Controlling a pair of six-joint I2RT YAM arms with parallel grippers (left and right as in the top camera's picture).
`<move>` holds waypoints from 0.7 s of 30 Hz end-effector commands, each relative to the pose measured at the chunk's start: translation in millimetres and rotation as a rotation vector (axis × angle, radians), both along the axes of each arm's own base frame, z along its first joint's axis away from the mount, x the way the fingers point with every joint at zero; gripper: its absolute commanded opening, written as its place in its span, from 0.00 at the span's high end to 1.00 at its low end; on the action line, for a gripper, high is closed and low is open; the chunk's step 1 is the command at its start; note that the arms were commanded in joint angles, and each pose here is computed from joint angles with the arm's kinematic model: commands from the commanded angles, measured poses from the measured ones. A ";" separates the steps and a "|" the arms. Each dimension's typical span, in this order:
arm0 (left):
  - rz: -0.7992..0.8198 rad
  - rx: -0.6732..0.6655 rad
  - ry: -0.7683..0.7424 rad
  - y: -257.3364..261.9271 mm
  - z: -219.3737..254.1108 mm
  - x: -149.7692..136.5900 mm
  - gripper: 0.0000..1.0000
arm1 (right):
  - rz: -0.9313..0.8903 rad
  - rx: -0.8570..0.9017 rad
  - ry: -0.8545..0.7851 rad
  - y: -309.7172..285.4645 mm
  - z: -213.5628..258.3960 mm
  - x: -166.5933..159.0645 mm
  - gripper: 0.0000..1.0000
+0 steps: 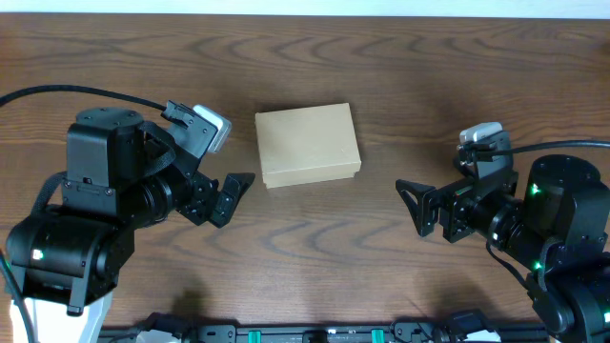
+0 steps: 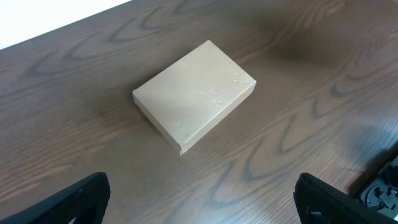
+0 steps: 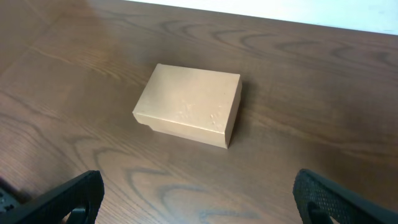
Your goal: Pack container
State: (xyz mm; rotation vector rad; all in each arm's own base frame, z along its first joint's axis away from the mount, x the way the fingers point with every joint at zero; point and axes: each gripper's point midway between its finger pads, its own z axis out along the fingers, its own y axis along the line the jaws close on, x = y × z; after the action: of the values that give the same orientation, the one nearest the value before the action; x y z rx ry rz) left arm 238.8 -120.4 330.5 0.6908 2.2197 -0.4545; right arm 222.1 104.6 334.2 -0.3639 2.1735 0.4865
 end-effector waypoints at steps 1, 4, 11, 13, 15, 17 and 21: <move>0.021 0.051 -0.032 9.8 1.1 0.2 0.05 | 0.006 -0.009 0.005 0.8 -3.2 -0.8 0.01; 0.092 0.123 -0.019 30.6 -4.6 -16.9 0.05 | 0.006 -0.010 0.005 0.8 -3.2 -0.8 0.01; 0.432 -0.009 -0.171 76.6 -0.6 -36.8 0.05 | 0.006 -0.010 0.005 0.8 -3.2 -0.8 0.01; 0.492 -0.045 -0.237 86.7 -9.9 -41.2 0.05 | 0.006 -0.010 0.005 0.8 -3.2 -0.8 0.01; 0.541 -0.077 -0.295 94.3 -23.4 -44.0 0.05 | 0.006 -0.009 0.005 0.8 -3.2 -0.8 0.01; 0.581 -0.107 -0.325 99.3 -41.1 -46.0 0.05 | 0.006 -0.010 0.005 0.8 -3.2 -0.8 0.01; 0.647 -0.172 -0.333 105.2 -85.6 -43.7 0.05 | 0.006 -0.009 0.005 0.8 -3.2 -0.8 0.01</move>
State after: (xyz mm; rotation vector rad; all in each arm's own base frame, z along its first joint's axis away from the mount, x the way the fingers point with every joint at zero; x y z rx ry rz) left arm 192.9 -22.4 274.9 0.0628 1.9143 -0.1447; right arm 222.1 104.7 332.5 -0.3640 2.1785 0.4864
